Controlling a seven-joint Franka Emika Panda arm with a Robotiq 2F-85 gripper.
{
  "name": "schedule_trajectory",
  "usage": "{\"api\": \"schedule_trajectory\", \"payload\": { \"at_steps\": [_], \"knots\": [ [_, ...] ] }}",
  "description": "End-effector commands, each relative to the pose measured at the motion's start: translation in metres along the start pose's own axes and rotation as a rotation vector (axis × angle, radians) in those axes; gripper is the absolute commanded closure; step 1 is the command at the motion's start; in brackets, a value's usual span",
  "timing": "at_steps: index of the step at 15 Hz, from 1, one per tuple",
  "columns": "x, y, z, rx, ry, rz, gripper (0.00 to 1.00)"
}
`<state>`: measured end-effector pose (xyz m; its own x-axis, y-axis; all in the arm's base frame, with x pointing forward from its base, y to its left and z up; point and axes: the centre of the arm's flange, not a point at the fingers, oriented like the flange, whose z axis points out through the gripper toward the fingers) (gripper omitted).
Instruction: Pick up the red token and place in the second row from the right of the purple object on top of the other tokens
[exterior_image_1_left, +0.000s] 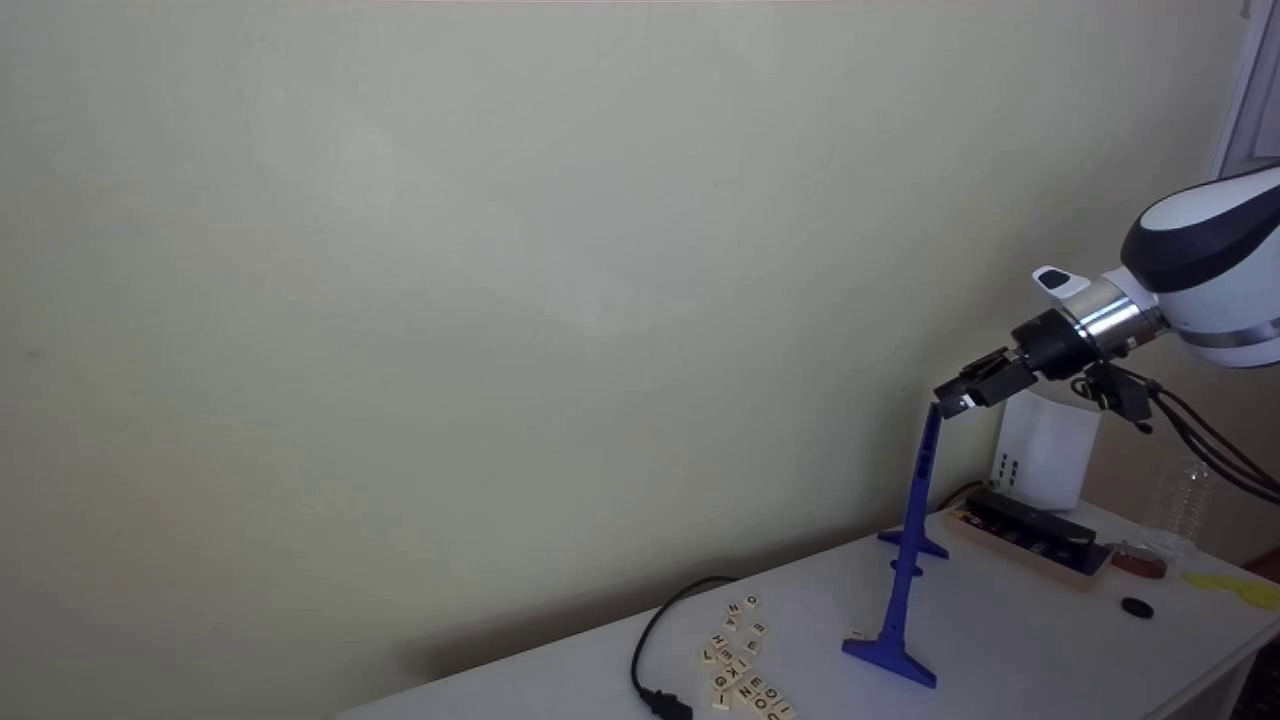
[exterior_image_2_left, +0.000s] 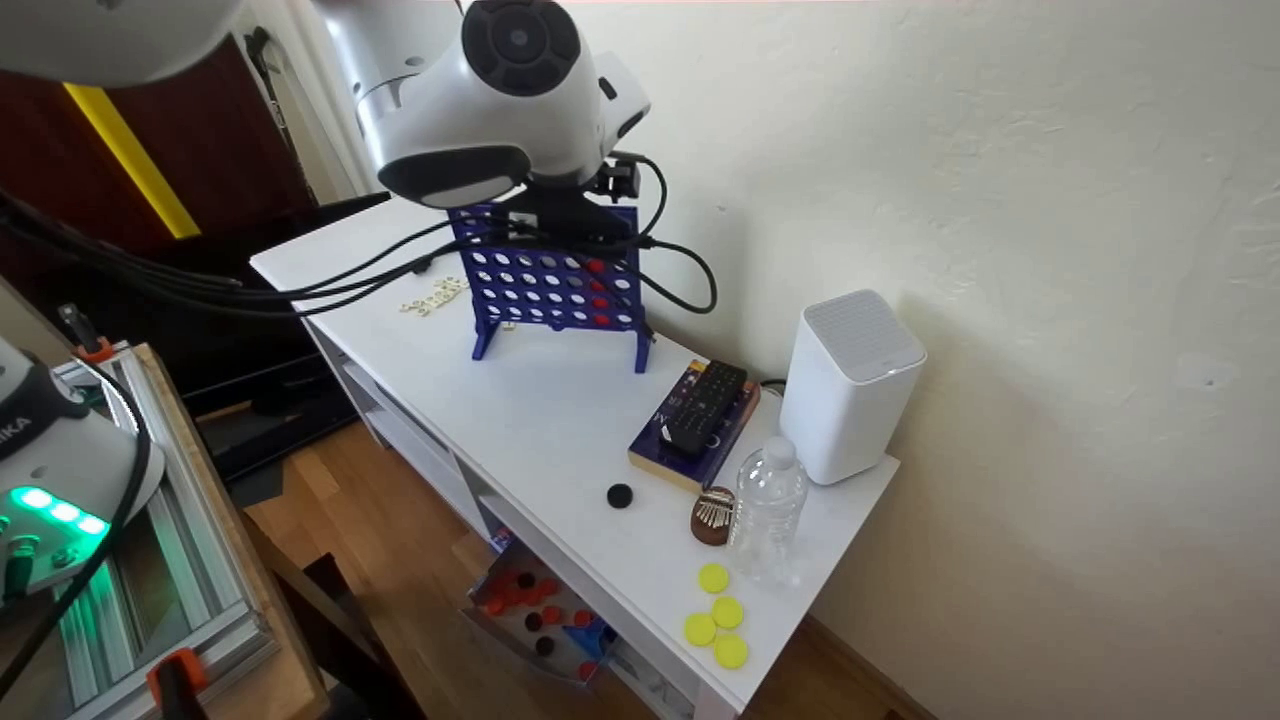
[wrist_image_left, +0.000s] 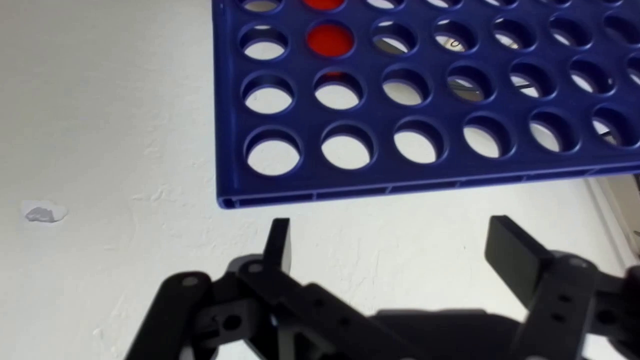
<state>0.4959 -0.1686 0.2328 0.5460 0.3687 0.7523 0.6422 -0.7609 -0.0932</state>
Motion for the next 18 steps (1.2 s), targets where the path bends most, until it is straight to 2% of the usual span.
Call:
{"api": "schedule_trajectory", "payload": {
  "at_steps": [1, 5, 9, 18],
  "knots": [
    [0.002, -0.013, -0.021, -0.049, 0.026, -0.009, 0.0],
    [0.005, -0.025, -0.043, -0.057, 0.026, 0.031, 0.0],
    [0.009, -0.036, -0.07, -0.097, 0.028, 0.069, 0.0],
    [0.017, -0.05, -0.104, -0.147, -0.083, 0.246, 0.0]
  ]
}}
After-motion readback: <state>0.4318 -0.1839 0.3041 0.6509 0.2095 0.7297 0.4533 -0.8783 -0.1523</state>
